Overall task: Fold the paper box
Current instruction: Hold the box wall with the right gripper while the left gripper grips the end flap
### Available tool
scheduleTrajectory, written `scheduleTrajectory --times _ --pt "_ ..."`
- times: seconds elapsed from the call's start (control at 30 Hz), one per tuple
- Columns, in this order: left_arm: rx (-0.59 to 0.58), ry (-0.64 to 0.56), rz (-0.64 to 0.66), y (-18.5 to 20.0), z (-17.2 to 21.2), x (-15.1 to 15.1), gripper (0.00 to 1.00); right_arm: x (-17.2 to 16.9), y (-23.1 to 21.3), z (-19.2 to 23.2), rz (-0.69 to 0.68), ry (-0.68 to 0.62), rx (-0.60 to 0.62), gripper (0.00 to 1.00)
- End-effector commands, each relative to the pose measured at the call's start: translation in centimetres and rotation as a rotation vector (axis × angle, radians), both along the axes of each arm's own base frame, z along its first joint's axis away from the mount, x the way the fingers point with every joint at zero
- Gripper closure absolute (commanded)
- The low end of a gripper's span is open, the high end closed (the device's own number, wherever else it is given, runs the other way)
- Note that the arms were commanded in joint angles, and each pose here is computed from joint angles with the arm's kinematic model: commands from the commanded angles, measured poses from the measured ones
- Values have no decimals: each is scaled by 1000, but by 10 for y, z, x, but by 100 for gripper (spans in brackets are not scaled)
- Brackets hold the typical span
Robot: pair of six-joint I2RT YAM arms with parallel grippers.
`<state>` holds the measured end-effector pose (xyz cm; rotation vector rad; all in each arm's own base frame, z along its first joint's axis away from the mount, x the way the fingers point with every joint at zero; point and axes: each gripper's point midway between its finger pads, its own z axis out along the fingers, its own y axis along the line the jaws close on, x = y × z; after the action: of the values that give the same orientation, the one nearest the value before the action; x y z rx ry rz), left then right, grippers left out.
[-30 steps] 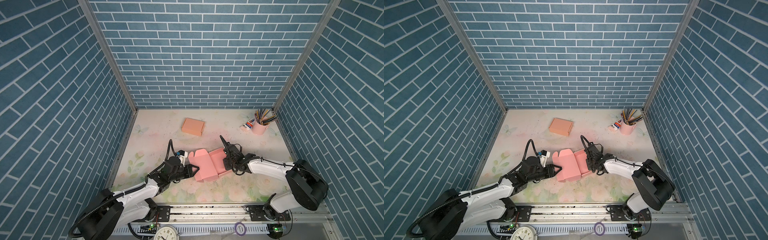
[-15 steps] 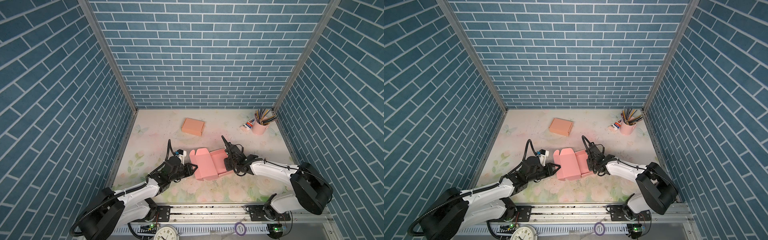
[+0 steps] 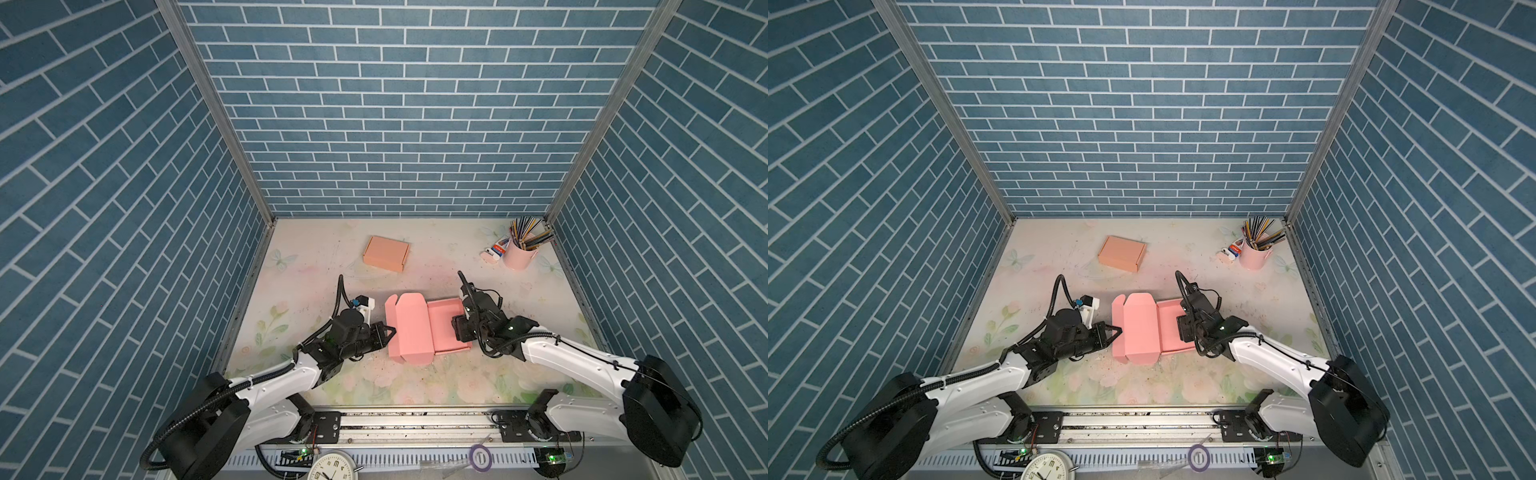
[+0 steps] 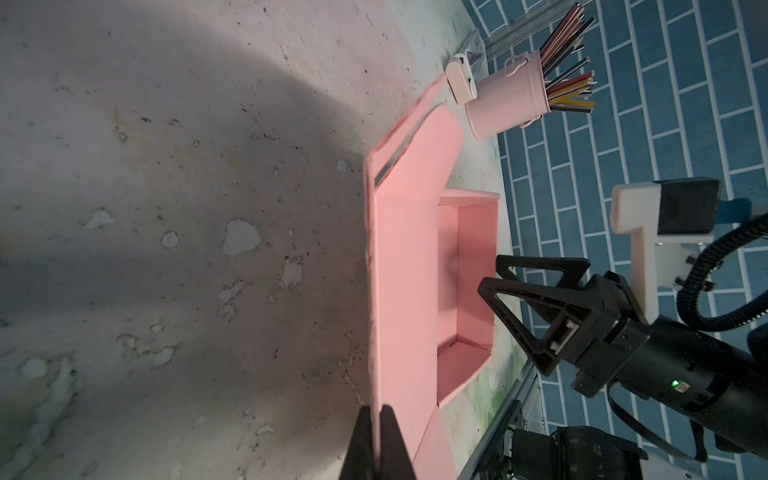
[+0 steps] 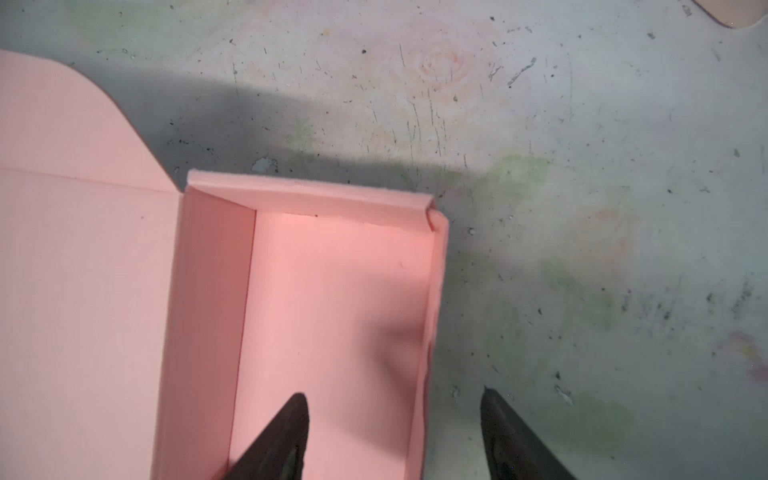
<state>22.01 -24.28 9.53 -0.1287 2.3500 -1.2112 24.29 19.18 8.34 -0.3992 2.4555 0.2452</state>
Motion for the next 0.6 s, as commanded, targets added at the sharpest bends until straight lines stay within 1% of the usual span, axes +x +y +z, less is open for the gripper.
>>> scheduleTrajectory --times 0.0,0.13,0.27,0.4,0.57 --pt "22 -29 -15 -2 8 3 96 -13 -9 9 -7 -11 -26 33" --pt "51 -64 -40 -3 14 4 96 -20 -9 31 25 -77 -22 33" --pt "84 -95 -113 -10 22 3 96 -23 -4 52 65 -128 13 33" --pt "162 -133 -200 -14 32 2 97 -27 4 76 117 -186 86 33" --pt "286 -189 -285 -8 48 0 97 -35 22 102 227 -286 234 31"
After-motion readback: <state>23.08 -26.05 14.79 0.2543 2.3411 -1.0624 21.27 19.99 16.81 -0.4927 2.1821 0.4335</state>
